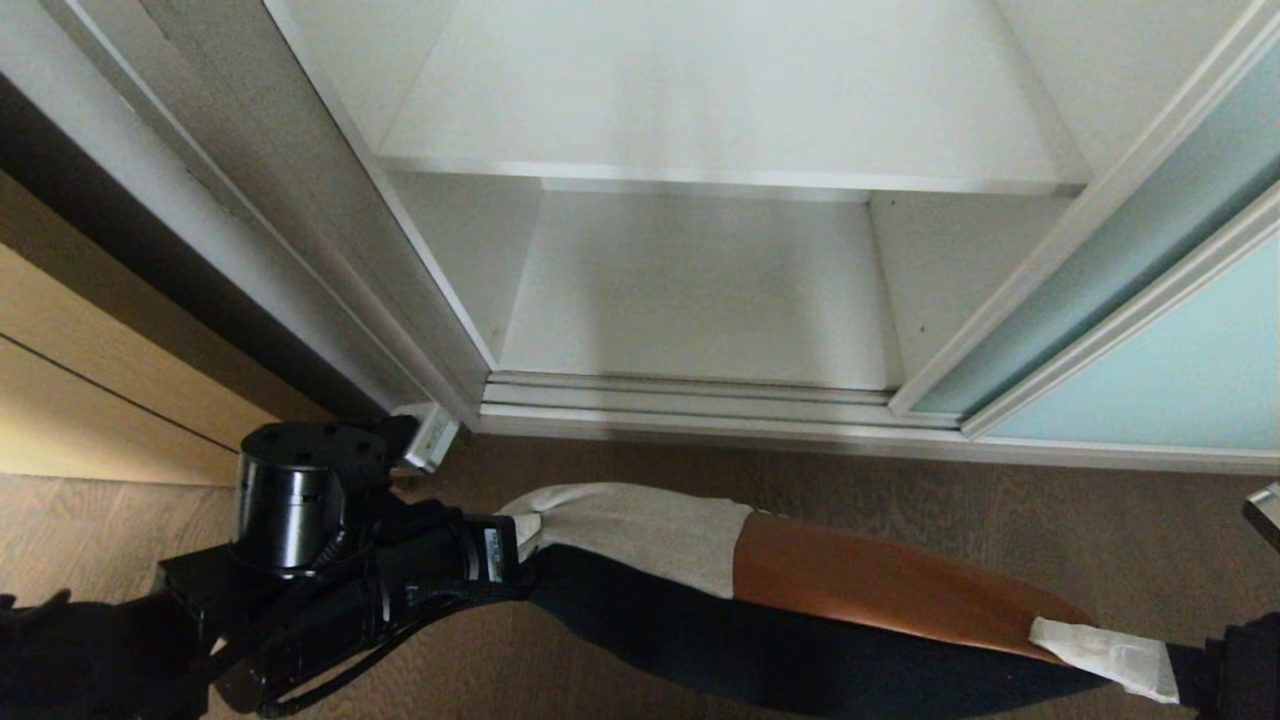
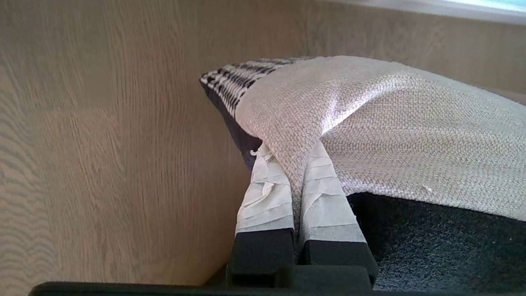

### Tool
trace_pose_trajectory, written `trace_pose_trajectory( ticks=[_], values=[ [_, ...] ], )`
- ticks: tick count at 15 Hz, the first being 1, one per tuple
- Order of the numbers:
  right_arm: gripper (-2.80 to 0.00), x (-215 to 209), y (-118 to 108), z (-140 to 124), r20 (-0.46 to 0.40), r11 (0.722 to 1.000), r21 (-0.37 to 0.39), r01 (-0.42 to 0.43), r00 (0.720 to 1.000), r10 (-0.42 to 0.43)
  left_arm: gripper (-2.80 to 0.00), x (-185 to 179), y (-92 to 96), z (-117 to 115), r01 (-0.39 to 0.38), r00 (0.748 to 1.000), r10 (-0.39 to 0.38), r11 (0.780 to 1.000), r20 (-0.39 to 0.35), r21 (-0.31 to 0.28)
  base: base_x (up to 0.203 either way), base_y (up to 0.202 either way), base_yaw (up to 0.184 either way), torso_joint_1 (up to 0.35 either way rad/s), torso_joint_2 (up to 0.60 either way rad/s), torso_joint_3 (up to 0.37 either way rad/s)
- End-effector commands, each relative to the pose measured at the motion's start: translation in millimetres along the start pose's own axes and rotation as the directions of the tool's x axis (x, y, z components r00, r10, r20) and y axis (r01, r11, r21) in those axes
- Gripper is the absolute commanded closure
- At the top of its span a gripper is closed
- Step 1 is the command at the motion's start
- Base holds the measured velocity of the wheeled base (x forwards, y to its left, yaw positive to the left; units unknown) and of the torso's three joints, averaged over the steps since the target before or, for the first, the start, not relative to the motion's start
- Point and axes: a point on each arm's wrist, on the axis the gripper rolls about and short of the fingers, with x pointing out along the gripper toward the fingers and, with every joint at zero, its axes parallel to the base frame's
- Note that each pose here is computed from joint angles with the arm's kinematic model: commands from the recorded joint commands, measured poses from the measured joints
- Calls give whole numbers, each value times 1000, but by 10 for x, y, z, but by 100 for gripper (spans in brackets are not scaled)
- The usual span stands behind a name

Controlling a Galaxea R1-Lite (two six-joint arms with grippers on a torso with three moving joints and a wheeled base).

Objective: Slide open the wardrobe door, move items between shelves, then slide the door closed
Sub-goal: Place the pillow on the lower shelf

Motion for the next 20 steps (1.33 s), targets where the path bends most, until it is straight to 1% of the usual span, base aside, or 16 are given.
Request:
trace_pose_trajectory(
  ticks=[1,11,13,14,16,18,20],
  values=[
    [0,-1,1,0,-1,1000,2,-3,1000,3,0,0,-5,4,2,1000,-2,1000,4,-2,0,0,0,2,2,-193],
    [0,23,-14,-5,-12,1000,8,4,1000,-4,0,28,-45,-4,1,1000,-1,1000,1,7,0,0,0,2,2,-196],
    [0,29,-18,-6,-15,1000,10,6,1000,-6,0,30,-46,-14,2,1000,-1,1000,-3,11,0,0,0,-2,2,-90],
    [0,44,-27,-3,-20,1000,12,11,1000,-11,0,19,-41,-39,1,1000,-1,1000,-11,20,0,0,0,2,2,-36],
    [0,105,-50,19,-21,1000,14,16,1000,-15,0,-8,-56,-82,11,1000,-9,997,-24,77,0,0,0,-2,3,-34],
    [0,150,-23,106,24,1000,-10,-8,1000,8,0,19,-85,-8,21,1000,-23,997,17,78,0,0,0,0,0,0],
    [0,154,42,204,60,999,-33,-31,998,33,0,57,-123,96,39,996,-44,997,79,71,0,0,0,0,0,0]
  ],
)
